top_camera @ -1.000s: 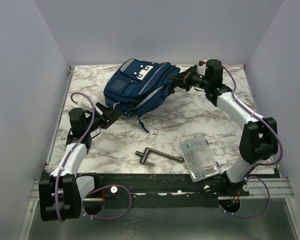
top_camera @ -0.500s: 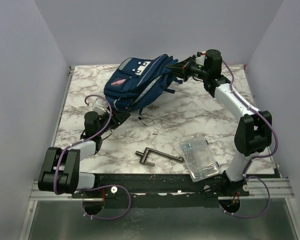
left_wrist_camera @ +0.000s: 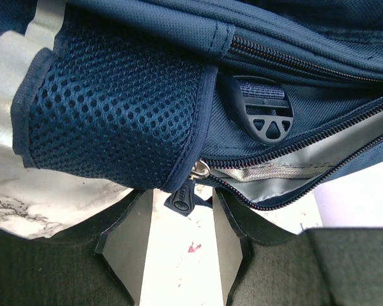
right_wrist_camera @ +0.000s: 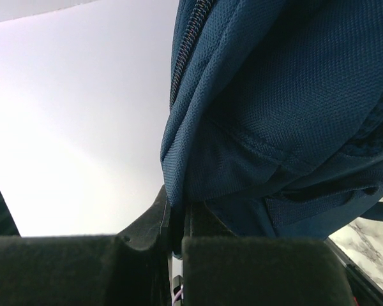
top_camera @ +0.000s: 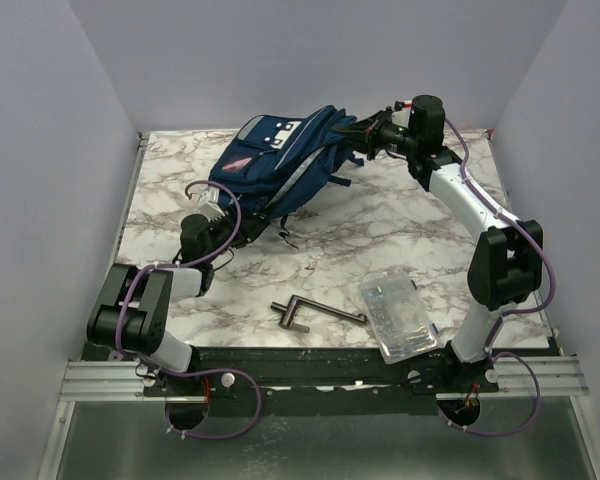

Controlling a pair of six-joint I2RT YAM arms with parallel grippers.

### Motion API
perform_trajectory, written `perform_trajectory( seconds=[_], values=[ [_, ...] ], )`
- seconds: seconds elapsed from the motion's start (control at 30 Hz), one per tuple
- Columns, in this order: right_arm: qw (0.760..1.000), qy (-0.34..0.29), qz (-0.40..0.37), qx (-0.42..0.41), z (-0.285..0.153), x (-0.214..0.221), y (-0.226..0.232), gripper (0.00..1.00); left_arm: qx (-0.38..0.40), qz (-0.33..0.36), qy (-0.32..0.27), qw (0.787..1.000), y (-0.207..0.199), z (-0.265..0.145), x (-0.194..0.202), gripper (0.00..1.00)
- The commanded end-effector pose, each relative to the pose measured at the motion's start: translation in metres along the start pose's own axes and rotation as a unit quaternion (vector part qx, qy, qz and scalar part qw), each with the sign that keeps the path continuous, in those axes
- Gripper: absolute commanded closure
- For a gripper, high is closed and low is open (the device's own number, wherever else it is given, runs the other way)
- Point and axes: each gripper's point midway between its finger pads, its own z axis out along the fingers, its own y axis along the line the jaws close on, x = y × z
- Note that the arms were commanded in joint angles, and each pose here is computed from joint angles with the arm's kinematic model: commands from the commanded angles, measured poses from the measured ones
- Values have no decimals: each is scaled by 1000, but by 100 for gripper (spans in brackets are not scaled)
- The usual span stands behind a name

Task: Pack the student bag
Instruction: Zip the student bag at the center of the board.

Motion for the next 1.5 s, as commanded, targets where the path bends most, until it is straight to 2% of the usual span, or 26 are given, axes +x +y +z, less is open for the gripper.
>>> perform_trajectory(
  seconds=[0.0, 0.1, 0.33, 0.47, 0.63, 0.9, 1.07, 1.23, 1.33, 1.47],
  values=[
    [989, 22, -85, -117, -27, 20, 93, 100, 22, 50, -27, 998, -10, 10, -18, 55],
    [989, 22, -90, -117, -28, 20, 93, 100, 23, 58, -23, 998, -9, 12, -18, 58],
    [988, 23, -108, -111, -27, 21, 89, 100, 31, 66, -21, 997, -14, 9, -17, 89],
    [984, 12, -153, -93, -28, 20, 79, 100, -7, 39, 5, 999, -10, 0, -10, 100],
    [972, -15, -225, -64, -36, 20, 54, 100, -79, 28, 55, 995, -1, -21, 8, 100],
    [948, -53, -312, -25, -42, 23, 8, 100, -150, 81, 135, 976, -14, -52, 28, 100],
    [941, -83, -326, -16, -36, 39, -24, 100, -107, 99, 185, 972, -60, -59, 53, 100],
    [932, -103, -347, 13, -20, 89, -78, 100, -57, 57, 233, 969, -97, -61, 84, 100],
    [925, -111, -362, 46, -16, 101, -119, 100, -38, 29, 250, 967, -105, -58, 95, 100],
    [915, -106, -366, 129, -27, 93, -175, 100, -49, 31, 258, 964, -97, -54, 99, 100]
  ],
)
